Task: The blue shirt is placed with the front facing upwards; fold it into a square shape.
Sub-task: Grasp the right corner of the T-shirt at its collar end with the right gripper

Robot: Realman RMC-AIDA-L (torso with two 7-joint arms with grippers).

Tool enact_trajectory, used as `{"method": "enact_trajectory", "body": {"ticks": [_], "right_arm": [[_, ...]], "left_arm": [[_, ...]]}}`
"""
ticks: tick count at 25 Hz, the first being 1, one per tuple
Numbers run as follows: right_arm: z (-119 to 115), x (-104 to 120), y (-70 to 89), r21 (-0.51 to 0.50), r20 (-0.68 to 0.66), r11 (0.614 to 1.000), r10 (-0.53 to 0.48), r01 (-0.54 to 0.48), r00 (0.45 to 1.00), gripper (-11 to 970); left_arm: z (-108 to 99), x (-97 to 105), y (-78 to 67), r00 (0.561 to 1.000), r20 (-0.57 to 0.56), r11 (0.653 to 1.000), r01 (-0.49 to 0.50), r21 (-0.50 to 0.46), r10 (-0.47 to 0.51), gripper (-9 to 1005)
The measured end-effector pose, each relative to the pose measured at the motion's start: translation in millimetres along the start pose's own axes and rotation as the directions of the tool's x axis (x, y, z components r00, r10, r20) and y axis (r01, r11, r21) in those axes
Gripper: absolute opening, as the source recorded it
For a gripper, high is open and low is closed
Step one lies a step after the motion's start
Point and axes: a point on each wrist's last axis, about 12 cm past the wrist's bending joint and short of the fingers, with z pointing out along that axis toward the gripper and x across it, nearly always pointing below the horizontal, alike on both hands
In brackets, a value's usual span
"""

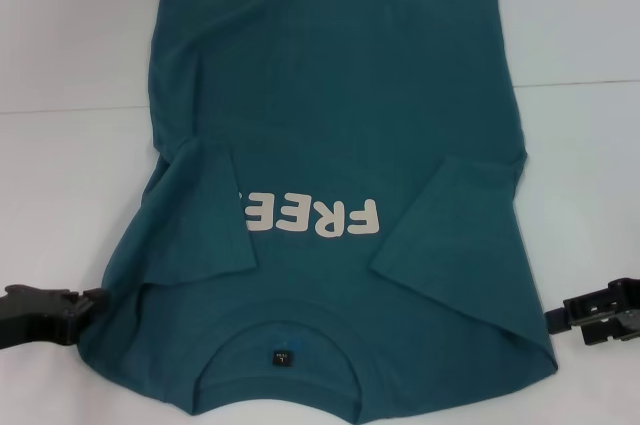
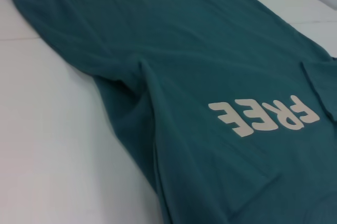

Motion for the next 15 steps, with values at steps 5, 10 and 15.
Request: {"method": "enact_trajectory", "body": {"ticks": [5, 10, 15], "right_arm": [[2.1, 0.5, 0.7, -0.004, -0.002, 1.0, -0.005, 0.005, 1.0, 752], [8.0, 0.3, 3.4, -0.013, -0.007, 1.0, -0.016, 0.016, 1.0, 763], [10.9, 1.6, 1.6, 0.004, -0.022, 1.0, -0.012, 0.012, 1.0, 762]], "left_arm": [[-2.6, 0.0, -0.7, 1.0, 0.009, 1.0, 0.003, 0.008, -0.003, 1], [-3.1, -4.1, -1.9, 1.0, 0.014, 1.0, -0.008, 0.015, 0.008, 1], [-3.1, -6.6, -1.9, 1.0, 0.024, 1.0, -0.01, 0.016, 0.01, 2]]}}
